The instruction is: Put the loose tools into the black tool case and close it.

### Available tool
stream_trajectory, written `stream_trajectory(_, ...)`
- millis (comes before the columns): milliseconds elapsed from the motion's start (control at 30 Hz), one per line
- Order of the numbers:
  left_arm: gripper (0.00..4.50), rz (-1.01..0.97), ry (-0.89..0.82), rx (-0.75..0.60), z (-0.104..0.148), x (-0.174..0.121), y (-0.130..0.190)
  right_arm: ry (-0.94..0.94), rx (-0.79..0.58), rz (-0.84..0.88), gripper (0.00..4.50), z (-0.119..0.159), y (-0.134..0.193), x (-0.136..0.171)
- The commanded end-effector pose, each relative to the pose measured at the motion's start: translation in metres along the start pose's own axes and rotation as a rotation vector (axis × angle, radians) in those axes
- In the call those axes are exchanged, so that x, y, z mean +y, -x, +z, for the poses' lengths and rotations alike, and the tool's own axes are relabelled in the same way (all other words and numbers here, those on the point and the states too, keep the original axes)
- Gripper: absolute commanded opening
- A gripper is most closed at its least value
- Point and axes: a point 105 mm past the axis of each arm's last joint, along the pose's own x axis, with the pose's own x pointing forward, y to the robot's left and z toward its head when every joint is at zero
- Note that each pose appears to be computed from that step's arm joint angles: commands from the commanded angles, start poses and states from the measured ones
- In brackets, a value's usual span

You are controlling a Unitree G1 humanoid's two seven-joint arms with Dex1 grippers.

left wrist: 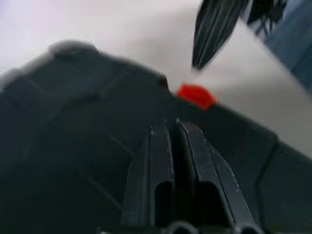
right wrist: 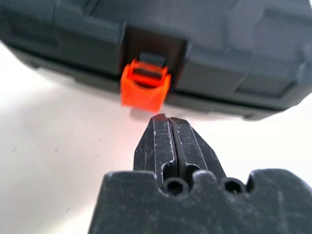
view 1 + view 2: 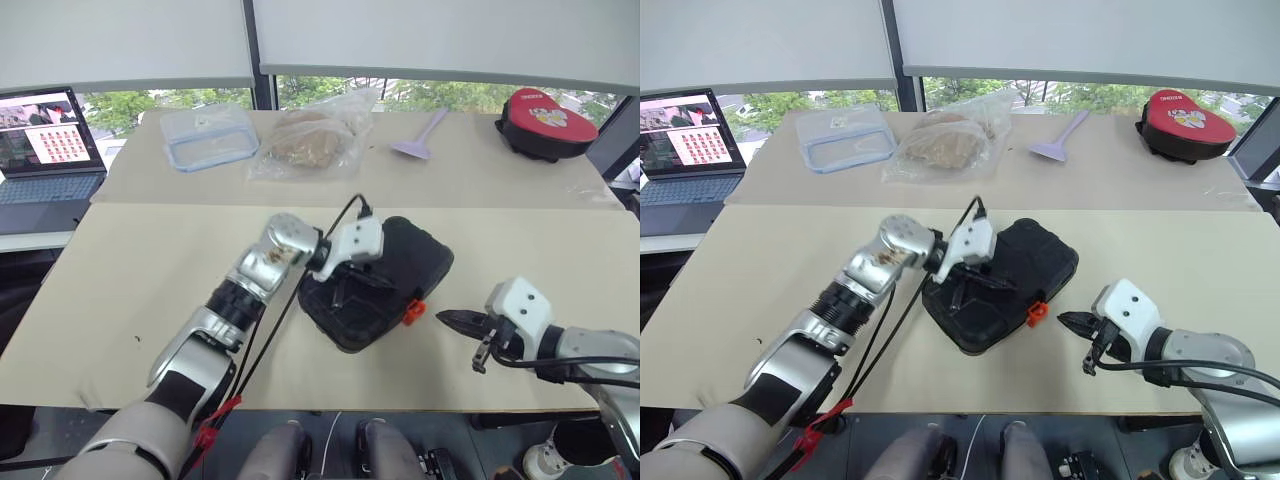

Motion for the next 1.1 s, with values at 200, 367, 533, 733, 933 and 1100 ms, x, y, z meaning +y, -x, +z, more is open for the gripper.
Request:
stream_trajectory(200, 0.38, -0.113, -0.034, 0.198, -0.054, -0.028, 0.001, 0.038, -0.042, -0.015, 0.00, 0.007, -0.007, 0.005)
stream_trajectory(367, 0.38, -0.083, -0.015, 0.155, -0.045, -0.021, 0.000, 0.016, -0.027, 0.012, 0.00, 0.000, -0.027, 0.012)
stream_trajectory(533, 0.38, -0.057, -0.023, 0.136, -0.038, -0.013, 0.000, 0.008, -0.015, 0.004, 0.00, -0.003, -0.050, 0.007)
stream_trajectory(733, 0.38, -0.056, -0.032, 0.118, -0.032, -0.011, -0.003, 0.029, -0.056, -0.021, 0.00, 0.004, -0.063, 0.003)
stream_trajectory(933, 0.38, -0.061, -0.040, 0.117, -0.033, -0.013, -0.005, 0.050, -0.108, -0.046, 0.00, 0.018, -0.055, -0.001)
stream_trajectory(1100, 0.38, -0.065, -0.041, 0.119, -0.035, -0.015, -0.005, 0.059, -0.153, -0.077, 0.00, 0.030, -0.037, -0.003)
